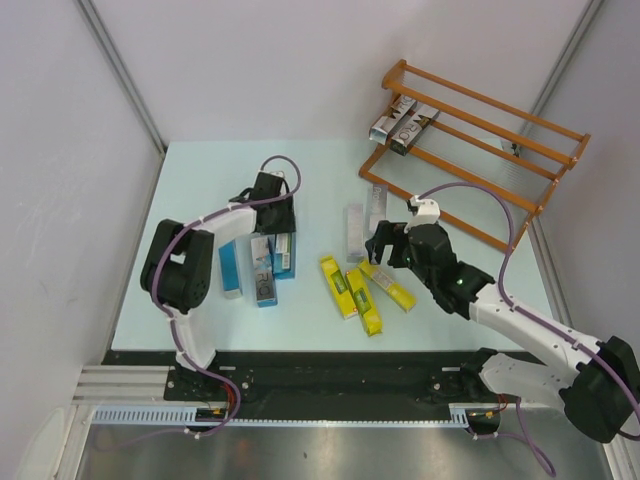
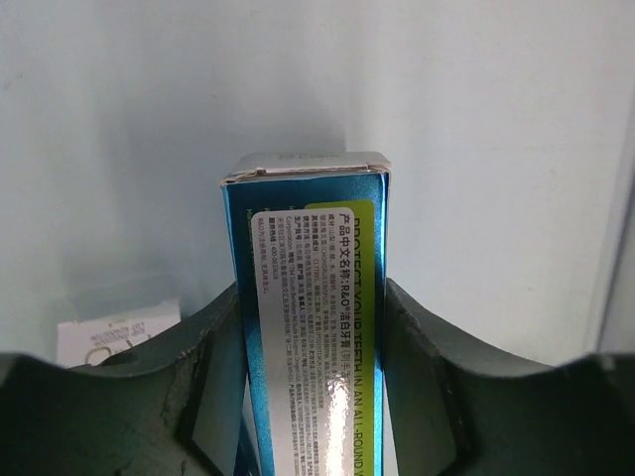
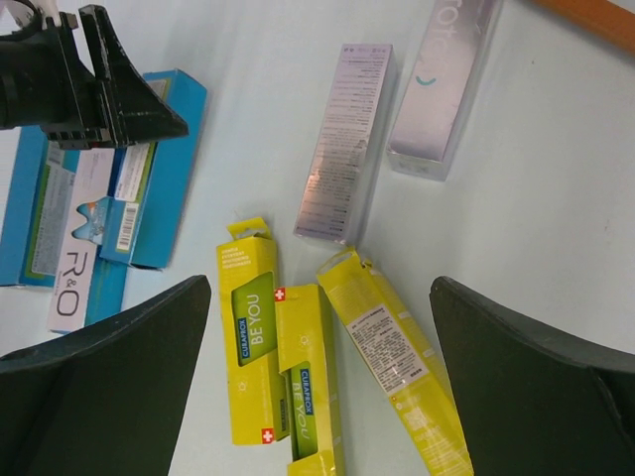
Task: Place and organize the toothpastes onto the shelf
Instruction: Pick up the toothpaste from the center of the board.
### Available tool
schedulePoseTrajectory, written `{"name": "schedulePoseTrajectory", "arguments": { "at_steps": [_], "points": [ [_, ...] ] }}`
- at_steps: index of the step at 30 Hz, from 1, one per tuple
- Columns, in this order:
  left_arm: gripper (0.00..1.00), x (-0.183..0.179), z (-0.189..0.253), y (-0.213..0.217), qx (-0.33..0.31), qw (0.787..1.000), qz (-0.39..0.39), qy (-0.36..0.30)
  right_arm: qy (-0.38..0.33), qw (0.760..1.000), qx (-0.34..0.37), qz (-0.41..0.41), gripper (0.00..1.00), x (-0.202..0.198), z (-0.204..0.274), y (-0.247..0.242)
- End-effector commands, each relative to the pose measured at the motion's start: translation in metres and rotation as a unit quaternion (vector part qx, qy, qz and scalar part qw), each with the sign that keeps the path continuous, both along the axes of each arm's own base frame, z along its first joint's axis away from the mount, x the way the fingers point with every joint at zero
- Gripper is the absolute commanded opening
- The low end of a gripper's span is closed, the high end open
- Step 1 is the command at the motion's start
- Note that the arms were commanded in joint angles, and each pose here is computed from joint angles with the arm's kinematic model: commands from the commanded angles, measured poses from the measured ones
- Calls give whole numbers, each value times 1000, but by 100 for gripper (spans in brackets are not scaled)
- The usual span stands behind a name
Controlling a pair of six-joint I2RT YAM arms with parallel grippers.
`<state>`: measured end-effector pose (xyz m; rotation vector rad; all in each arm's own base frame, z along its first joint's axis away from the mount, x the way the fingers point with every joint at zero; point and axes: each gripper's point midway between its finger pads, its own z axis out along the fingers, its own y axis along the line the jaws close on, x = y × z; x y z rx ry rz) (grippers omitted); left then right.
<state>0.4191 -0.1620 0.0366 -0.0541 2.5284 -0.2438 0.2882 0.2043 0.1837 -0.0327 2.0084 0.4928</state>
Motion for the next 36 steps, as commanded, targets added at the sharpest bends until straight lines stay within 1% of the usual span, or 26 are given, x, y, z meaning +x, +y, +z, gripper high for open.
{"name": "schedulePoseTrajectory", "arguments": {
  "at_steps": [1,4,5,10,11,12,14,15,17,19,22,25,29,36],
  "points": [
    [47,1,64,-30,-70,993,-54,-74,-24,999,36,1,99,0,23,2],
    [47,-8,79,-40,-76,990,-75,-90,-29,998,48,5,99,-3,30,4],
    [47,-14,90,-46,-80,988,-85,-101,-29,998,50,5,98,-3,30,3],
    [47,-39,120,-70,-102,978,-125,-133,-32,997,74,19,99,-8,40,8],
    [48,-48,120,-79,-104,976,-138,-134,-31,996,82,20,99,-9,42,10],
    [48,-54,134,-83,-112,972,-143,-149,-30,995,87,26,99,-10,43,12],
    [47,-70,140,-96,-118,968,-158,-155,-32,994,103,31,99,-11,49,15],
    [48,-77,151,-99,-126,965,-164,-165,-31,993,108,39,99,-13,50,18],
    [48,-93,156,-110,-136,960,-178,-167,-34,991,120,43,100,-15,56,19],
    [48,-106,172,-115,-156,954,-183,-181,-36,990,128,47,100,-17,60,19],
    [48,-127,184,-124,-168,947,-197,-192,-34,987,147,61,100,-21,67,22],
    [49,-144,192,-133,-166,943,-212,-193,-42,980,176,79,100,-25,79,28],
    [49,-157,196,-141,-162,941,-227,-193,-38,970,214,112,100,-34,88,38],
    [50,-172,194,-157,-167,936,-250,-182,-29,962,236,134,100,-36,90,50]
  ]
}}
